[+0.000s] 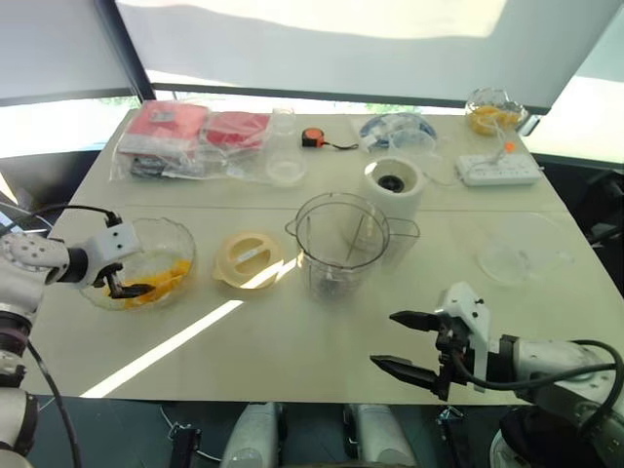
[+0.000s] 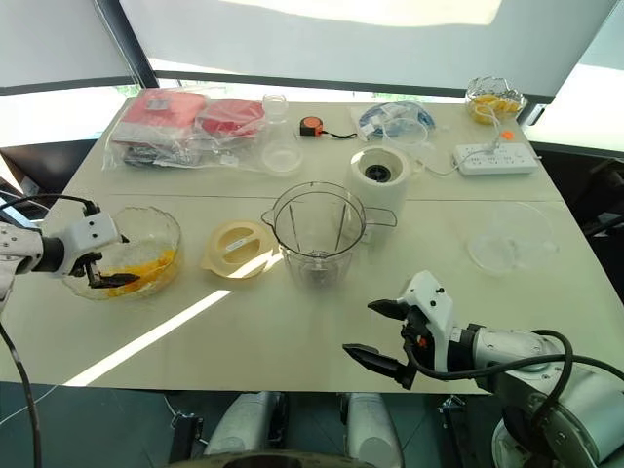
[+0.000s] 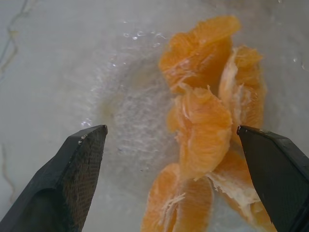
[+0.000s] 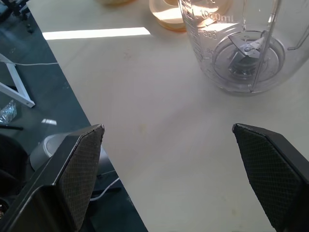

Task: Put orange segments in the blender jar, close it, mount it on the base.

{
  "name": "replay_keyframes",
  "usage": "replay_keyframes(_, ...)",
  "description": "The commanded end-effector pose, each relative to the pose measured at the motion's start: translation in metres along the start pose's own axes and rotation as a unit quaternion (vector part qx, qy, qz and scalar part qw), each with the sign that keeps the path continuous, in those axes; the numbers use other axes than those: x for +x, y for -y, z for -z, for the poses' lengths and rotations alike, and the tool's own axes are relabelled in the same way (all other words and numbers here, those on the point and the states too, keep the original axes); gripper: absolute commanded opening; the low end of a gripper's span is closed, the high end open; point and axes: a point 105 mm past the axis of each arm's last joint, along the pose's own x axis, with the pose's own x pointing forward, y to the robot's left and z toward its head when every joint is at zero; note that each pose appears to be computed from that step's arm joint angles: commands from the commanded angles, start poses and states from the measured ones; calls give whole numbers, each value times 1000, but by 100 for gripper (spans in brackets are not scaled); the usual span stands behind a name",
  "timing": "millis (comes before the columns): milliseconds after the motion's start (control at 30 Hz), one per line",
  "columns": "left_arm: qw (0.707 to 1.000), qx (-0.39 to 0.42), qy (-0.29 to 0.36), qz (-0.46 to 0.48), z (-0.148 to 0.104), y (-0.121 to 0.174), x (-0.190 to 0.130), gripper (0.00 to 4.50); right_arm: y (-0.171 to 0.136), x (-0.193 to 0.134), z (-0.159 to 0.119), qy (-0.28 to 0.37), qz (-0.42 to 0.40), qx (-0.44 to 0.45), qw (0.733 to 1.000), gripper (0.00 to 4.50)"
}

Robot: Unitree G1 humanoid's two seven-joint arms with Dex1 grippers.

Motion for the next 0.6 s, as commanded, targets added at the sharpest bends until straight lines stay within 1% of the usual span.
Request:
replay_keyframes(33,1000,3,-6,8,-4,-3,-1,448,-8,-2,-8,17,3,-17,1000,450)
replay_keyframes(300,999,28,-32,-6,-6,-8,16,448,-12,-1,-10,17,-8,-19,1000,450)
replay_keyframes(600,997,27,-58,-48,-2,-15,31,448,-13,0,-13,15,-16,-25,999,450)
